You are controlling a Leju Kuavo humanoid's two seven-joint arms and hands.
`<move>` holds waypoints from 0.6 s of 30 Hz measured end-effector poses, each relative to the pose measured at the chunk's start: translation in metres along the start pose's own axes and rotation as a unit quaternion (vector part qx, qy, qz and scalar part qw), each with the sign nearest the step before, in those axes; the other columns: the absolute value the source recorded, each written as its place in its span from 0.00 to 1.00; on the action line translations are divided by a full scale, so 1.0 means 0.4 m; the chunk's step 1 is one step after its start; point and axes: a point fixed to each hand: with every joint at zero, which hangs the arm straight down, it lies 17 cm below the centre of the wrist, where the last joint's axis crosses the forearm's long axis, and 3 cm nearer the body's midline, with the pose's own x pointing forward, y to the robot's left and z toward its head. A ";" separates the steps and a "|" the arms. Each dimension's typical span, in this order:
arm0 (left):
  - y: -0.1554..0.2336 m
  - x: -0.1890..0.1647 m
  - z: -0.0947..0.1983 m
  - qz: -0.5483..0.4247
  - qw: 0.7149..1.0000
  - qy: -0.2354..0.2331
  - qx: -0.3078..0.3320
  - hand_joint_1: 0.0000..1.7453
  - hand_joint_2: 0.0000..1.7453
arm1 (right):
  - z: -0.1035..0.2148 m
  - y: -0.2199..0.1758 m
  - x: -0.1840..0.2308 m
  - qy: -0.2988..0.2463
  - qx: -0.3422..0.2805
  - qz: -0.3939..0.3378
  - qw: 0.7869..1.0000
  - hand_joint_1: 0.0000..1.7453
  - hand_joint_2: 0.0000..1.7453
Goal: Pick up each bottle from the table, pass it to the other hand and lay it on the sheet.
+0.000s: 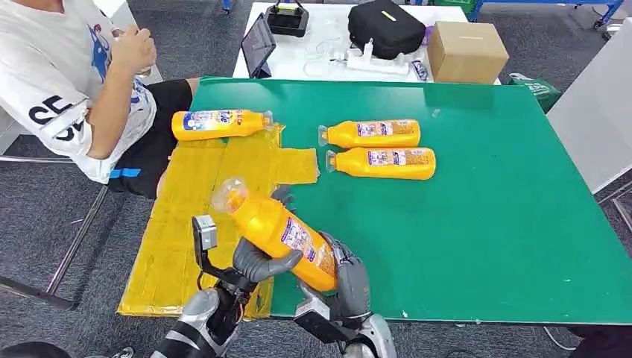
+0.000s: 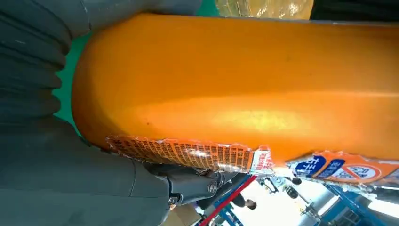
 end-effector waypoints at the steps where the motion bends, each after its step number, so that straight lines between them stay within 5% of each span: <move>1: -0.002 0.001 0.001 0.003 1.000 -0.001 -0.003 0.05 1.00 | -0.001 0.003 0.000 0.000 0.002 0.000 1.000 1.00 1.00; 2: -0.006 0.003 0.003 0.008 1.000 -0.003 -0.007 0.17 1.00 | -0.001 0.006 -0.001 0.000 0.004 0.000 1.000 1.00 1.00; 4: -0.010 0.004 0.005 0.014 1.000 -0.003 -0.012 0.95 1.00 | -0.001 0.010 -0.003 0.001 0.007 0.000 1.000 1.00 1.00; 18: -0.022 0.016 0.038 0.101 0.994 -0.007 -0.038 1.00 1.00 | -0.005 0.056 -0.002 -0.016 0.042 0.028 0.999 1.00 1.00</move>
